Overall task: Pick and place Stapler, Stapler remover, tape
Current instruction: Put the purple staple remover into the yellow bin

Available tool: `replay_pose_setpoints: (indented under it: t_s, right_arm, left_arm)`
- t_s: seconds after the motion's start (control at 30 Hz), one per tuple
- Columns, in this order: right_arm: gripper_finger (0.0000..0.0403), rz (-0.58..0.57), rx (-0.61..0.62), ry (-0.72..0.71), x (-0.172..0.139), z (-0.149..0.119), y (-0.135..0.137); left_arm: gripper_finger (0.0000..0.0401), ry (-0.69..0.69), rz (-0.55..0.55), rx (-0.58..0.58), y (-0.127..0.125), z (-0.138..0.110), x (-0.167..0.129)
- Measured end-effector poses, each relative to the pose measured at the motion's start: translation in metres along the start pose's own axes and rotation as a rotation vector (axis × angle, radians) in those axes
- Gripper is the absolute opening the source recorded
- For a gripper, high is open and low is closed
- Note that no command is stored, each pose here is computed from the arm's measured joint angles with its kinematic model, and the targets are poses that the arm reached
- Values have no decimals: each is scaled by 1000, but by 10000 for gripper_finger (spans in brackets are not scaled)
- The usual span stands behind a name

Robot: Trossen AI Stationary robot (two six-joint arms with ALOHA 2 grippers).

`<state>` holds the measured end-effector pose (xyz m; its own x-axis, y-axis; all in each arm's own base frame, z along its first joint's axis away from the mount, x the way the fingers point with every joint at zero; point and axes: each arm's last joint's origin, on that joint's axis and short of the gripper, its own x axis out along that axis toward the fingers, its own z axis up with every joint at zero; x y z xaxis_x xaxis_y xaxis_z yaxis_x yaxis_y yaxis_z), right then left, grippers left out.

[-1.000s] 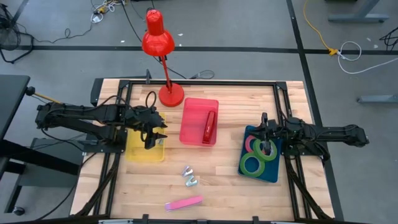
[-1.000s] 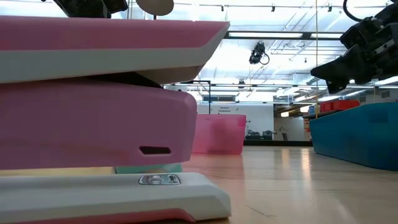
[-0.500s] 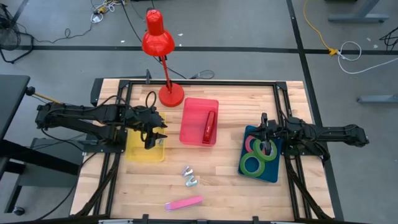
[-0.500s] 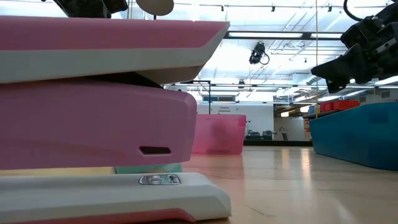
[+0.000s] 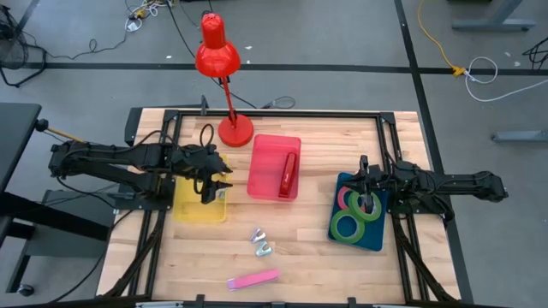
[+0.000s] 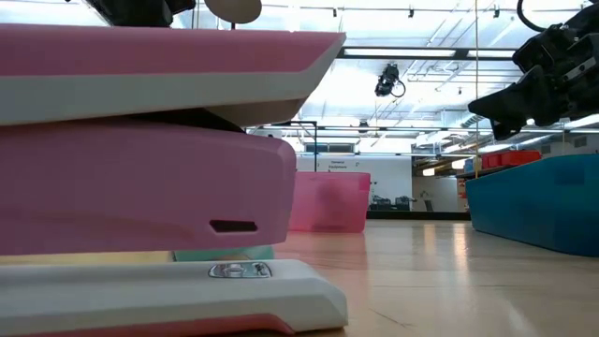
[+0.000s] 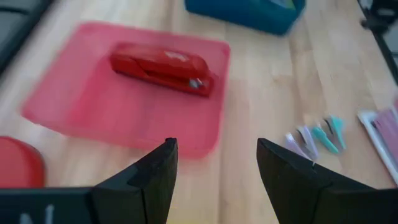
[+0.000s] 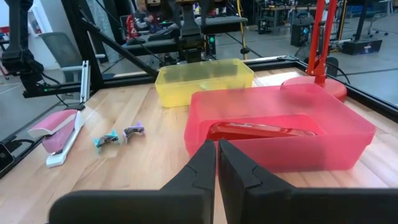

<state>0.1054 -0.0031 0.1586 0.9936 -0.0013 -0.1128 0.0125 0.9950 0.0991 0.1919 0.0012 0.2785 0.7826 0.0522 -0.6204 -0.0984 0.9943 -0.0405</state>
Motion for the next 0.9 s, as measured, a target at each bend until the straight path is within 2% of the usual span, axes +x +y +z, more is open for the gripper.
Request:
replay_pose_setpoints:
  t_s: [0.1,0.43,0.77,0.9]
  right_arm:
    - [21,0,0,0,0,0,0]
    - [21,0,0,0,0,0,0]
    - [21,0,0,0,0,0,0]
    - [21,0,0,0,0,0,0]
  left_arm:
    - [224,-52,24,-9,1,5,0]
    - [224,-207,6,-39,-1,20,-2]
    - [225,-212,-15,-46,-2,20,-2]
    - [225,-205,-75,-70,-4,20,-2]
